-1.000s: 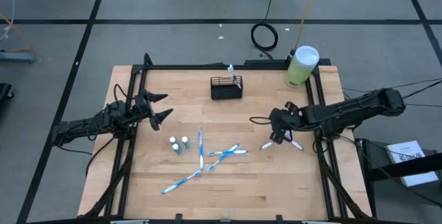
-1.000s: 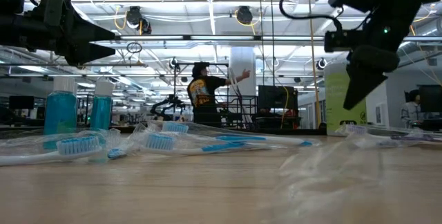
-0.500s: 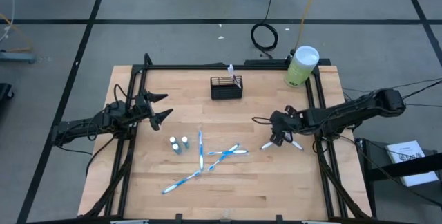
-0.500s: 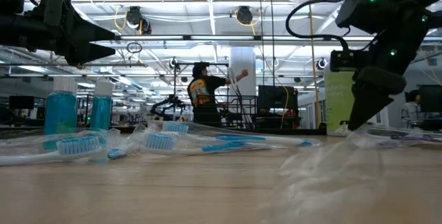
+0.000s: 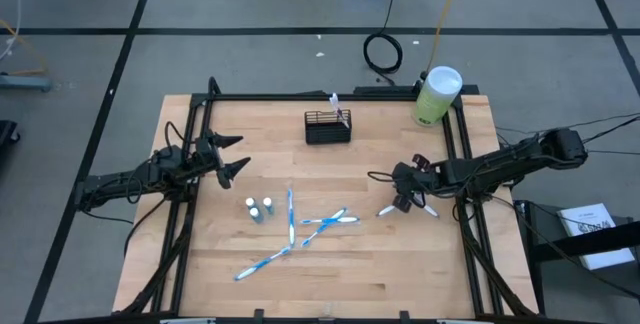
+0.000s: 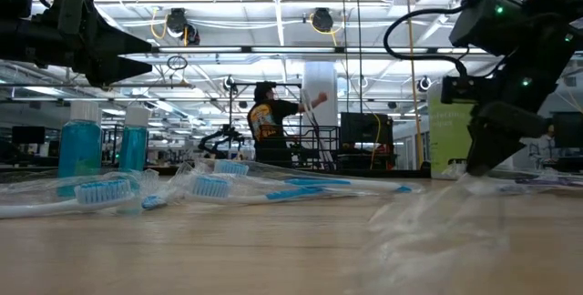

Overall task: Pick & Place toothbrushing station
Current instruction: Put the violet toothbrush into the right compartment of the wire organizer

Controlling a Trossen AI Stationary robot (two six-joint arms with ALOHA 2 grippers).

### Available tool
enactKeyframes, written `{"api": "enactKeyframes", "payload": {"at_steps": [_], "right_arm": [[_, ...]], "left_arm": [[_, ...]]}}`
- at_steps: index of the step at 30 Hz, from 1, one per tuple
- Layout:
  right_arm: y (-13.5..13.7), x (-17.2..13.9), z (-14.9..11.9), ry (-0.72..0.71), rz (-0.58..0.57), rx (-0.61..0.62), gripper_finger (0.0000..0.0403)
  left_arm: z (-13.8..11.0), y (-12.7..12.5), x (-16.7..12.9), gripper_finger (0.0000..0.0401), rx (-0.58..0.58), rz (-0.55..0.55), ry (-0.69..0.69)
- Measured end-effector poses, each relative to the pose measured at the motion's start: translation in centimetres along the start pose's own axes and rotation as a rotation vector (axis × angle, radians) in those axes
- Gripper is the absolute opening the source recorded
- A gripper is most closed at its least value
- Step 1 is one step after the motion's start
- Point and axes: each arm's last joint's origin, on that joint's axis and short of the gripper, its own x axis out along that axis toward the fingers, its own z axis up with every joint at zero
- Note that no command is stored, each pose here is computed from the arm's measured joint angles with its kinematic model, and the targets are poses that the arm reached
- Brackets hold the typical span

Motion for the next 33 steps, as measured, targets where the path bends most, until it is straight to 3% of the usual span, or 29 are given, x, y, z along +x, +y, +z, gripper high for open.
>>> {"api": "enactKeyframes", "payload": {"at_steps": [5,8,16,20,25,28,33], "right_arm": [[0.3,0.0,0.7,-0.076,0.011,-0.042,0.0050],[0.8,-0.2,1.8,-0.195,0.056,-0.096,0.0018],[0.8,-2.3,7.1,-0.739,0.086,-0.155,0.0021],[-0.7,-4.1,9.6,-1.030,0.035,-0.147,0.0015],[-3.6,-6.0,11.7,-1.350,0.096,-0.104,0.0015],[-5.1,-5.8,12.4,-1.447,0.099,-0.059,0.0015],[-6.7,-3.6,14.1,-1.465,0.075,-0.002,0.0015]], "left_arm": [[0.0,0.0,0.0,0.0367,0.000,0.000,0.000],[0.0,0.0,0.0,0.0367,0.000,0.000,0.000],[0.0,0.0,0.0,0.0367,0.000,0.000,0.000],[0.0,0.0,0.0,0.0367,0.000,0.000,0.000],[0.0,0.0,0.0,0.0367,0.000,0.000,0.000],[0.0,0.0,0.0,0.0367,0.000,0.000,0.000],[0.0,0.0,0.0,0.0367,0.000,0.000,0.000]]}}
